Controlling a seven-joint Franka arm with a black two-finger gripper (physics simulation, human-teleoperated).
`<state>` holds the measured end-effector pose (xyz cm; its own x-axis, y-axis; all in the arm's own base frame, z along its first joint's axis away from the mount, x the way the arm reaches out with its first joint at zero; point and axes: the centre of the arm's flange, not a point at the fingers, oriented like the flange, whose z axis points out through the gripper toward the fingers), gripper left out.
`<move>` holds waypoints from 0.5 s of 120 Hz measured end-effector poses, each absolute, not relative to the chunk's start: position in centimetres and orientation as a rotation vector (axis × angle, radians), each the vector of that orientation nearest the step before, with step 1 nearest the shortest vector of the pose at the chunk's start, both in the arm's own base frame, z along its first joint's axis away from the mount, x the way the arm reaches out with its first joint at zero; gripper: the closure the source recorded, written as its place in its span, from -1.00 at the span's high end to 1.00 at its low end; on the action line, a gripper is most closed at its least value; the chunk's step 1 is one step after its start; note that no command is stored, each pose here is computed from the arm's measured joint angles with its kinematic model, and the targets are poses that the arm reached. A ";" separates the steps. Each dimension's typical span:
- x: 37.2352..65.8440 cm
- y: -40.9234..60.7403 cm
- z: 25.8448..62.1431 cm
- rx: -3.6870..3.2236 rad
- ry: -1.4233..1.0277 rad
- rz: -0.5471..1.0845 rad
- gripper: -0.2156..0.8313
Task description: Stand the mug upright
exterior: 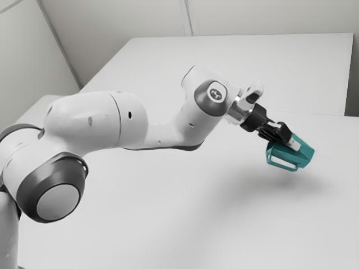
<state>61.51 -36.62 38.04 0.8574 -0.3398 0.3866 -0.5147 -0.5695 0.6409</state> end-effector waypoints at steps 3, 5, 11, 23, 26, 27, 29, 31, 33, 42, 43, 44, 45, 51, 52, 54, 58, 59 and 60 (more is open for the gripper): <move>61.5 -35.9 38.2 2.246 -0.623 0.276 -0.85; 61.5 -35.5 38.3 2.256 -0.627 0.272 -0.85; 61.3 -34.0 38.6 2.290 -0.632 0.262 -0.84; 61.0 -31.4 39.2 2.353 -0.651 0.242 -0.84; 60.9 -30.9 39.5 2.368 -0.659 0.239 -0.85; 60.9 -30.7 39.6 2.373 -0.662 0.238 -0.85; 60.8 -30.4 39.8 2.384 -0.667 0.236 -0.85; 60.8 -30.0 40.1 2.394 -0.673 0.234 -0.84; 60.7 -29.7 40.3 2.404 -0.679 0.231 -0.85; 60.2 -28.2 41.6 2.450 -0.705 0.219 -0.84; 60.2 -28.0 41.7 2.456 -0.708 0.218 -0.85; 60.1 -27.9 41.8 2.461 -0.710 0.217 -0.85; 60.1 -27.7 41.9 2.467 -0.712 0.215 -0.85; 59.7 -26.5 42.2 2.496 -0.712 0.201 -0.84; 59.7 -26.3 42.2 2.501 -0.712 0.200 -0.84; 59.6 -26.0 42.3 2.510 -0.713 0.197 -0.84; 59.4 -25.4 42.6 2.527 -0.715 0.192 -0.84; 59.3 -25.2 42.6 2.531 -0.715 0.190 -0.84; 59.3 -25.1 42.7 2.536 -0.715 0.189 -0.84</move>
